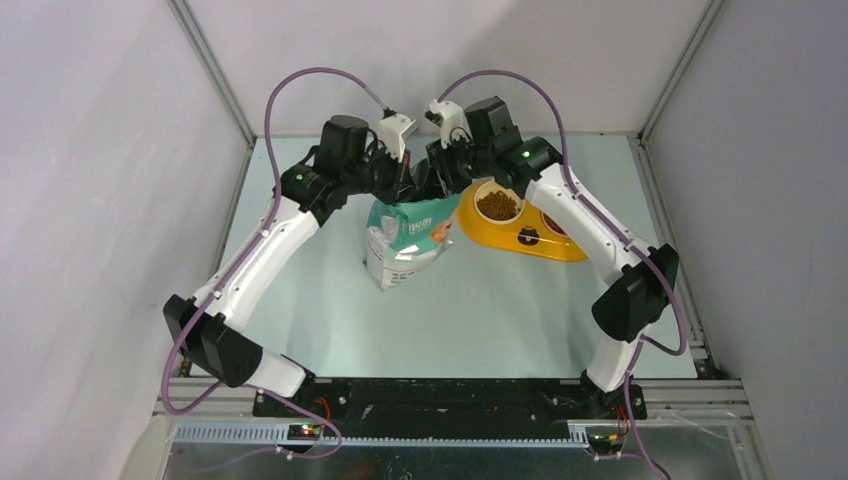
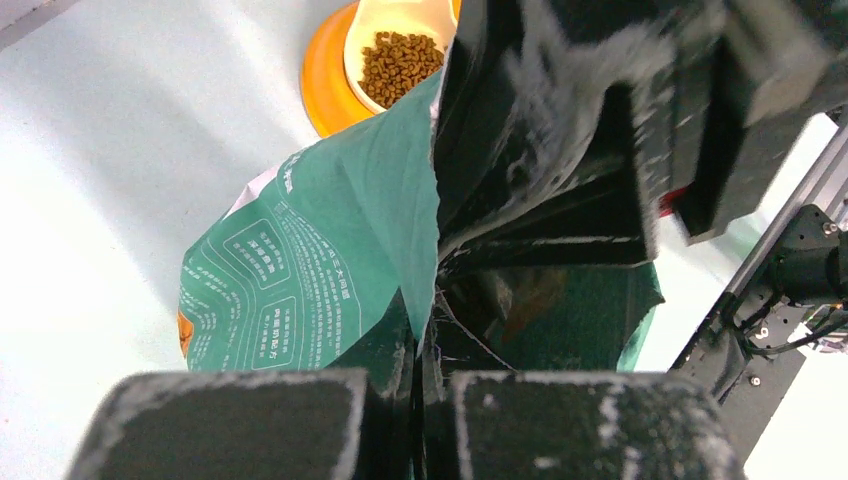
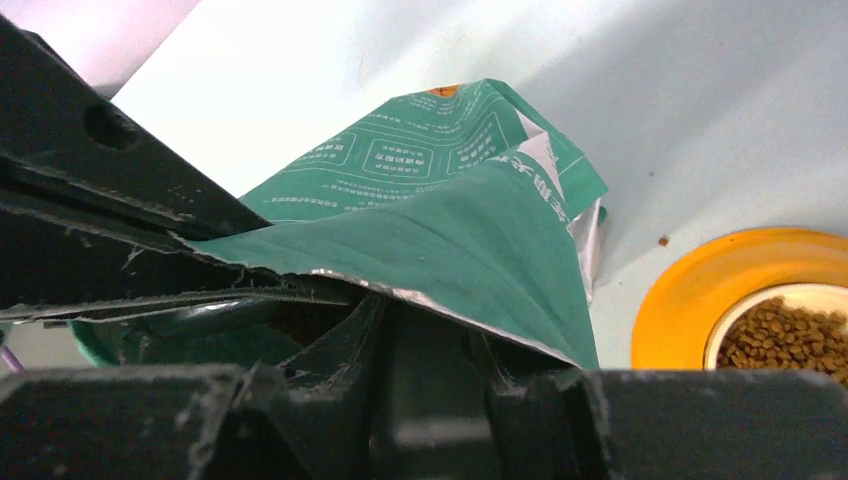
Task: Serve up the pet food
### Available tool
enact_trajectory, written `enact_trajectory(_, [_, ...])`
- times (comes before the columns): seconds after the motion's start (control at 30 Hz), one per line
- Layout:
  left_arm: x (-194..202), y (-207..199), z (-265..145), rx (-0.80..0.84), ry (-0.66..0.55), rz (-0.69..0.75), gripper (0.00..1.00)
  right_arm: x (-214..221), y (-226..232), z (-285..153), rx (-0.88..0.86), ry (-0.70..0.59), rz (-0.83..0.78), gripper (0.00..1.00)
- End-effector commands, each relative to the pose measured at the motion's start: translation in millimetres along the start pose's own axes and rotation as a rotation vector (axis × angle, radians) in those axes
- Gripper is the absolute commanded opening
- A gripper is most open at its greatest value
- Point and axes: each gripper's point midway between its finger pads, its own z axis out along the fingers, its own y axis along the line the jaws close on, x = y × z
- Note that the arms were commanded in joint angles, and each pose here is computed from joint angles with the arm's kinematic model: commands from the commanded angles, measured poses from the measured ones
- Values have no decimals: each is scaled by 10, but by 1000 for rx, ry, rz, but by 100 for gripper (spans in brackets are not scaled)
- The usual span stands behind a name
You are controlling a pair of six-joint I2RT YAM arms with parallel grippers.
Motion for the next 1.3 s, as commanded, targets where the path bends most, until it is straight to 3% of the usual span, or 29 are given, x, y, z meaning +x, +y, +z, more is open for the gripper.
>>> enact_trajectory(0.0, [-89, 57, 39, -12, -35, 0, 0, 436, -277, 285, 71, 88, -25, 0])
enact_trajectory(0.23, [81, 198, 81, -21, 16, -37, 0, 1038, -103, 523, 11, 207, 15, 0])
enact_trajectory(0.43, [156, 234, 67, -31, 29, -33, 0, 1190, 280, 430, -174, 246, 82, 0])
enact_trajectory(0.9, [-6, 308, -70, -84, -21, 72, 0, 644, 979, -261, -514, 116, 175, 0])
enact_trajectory(1.27, [-114, 214, -324, -65, 1, 171, 0, 72, 1053, -623, -688, 30, 377, 0])
